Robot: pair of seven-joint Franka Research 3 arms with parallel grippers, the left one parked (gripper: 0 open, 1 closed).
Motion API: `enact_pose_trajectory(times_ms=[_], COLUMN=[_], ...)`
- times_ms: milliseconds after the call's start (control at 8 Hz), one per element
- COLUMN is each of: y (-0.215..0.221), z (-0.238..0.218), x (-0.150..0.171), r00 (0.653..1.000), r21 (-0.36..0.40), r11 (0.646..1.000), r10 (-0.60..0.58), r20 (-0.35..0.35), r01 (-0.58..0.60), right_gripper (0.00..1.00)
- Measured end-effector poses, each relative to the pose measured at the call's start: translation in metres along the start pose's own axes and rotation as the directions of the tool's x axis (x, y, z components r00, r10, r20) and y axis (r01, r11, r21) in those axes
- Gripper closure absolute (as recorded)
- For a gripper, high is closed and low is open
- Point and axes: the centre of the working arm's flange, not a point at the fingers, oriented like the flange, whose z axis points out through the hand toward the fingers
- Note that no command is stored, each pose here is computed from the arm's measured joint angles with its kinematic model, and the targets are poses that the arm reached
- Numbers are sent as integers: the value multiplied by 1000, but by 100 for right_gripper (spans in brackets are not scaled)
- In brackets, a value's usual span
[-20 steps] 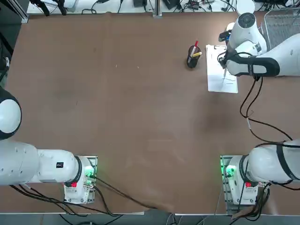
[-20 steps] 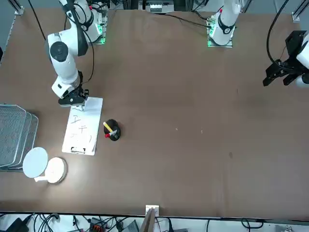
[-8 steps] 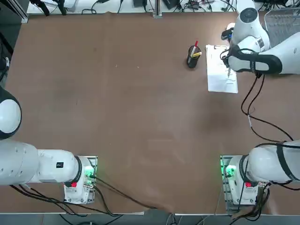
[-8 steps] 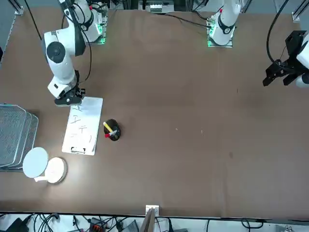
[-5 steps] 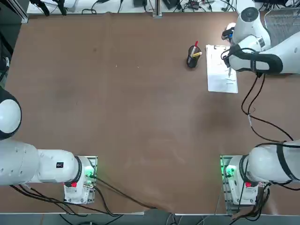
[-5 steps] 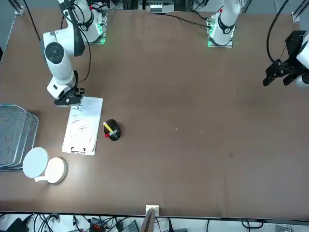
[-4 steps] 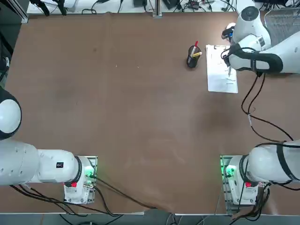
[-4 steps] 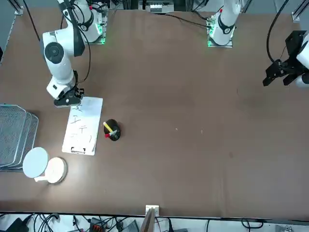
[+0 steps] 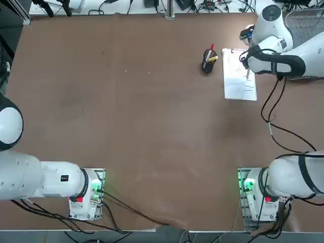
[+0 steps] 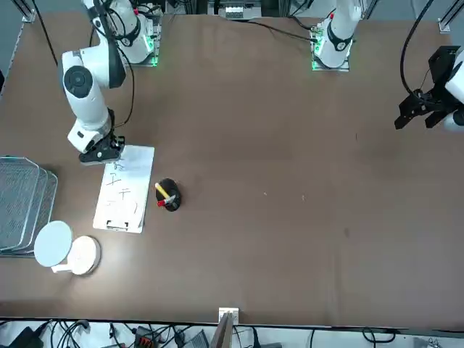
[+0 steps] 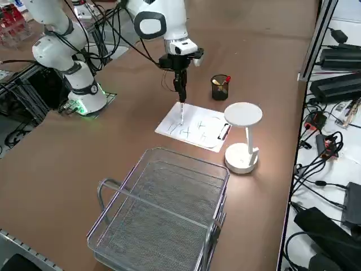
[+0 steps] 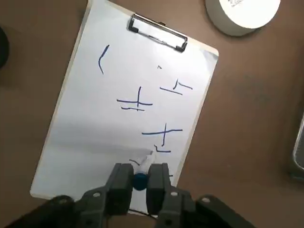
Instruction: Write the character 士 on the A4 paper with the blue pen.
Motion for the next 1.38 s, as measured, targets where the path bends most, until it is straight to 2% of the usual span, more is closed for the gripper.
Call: enact_pose_trajectory(times_ms=[1375], y=[5], z=[10], x=[2], r00=[1000], r21=[3], r11=[1000], r10=[-13], r20=[-2], r01=[13], right_gripper=[81])
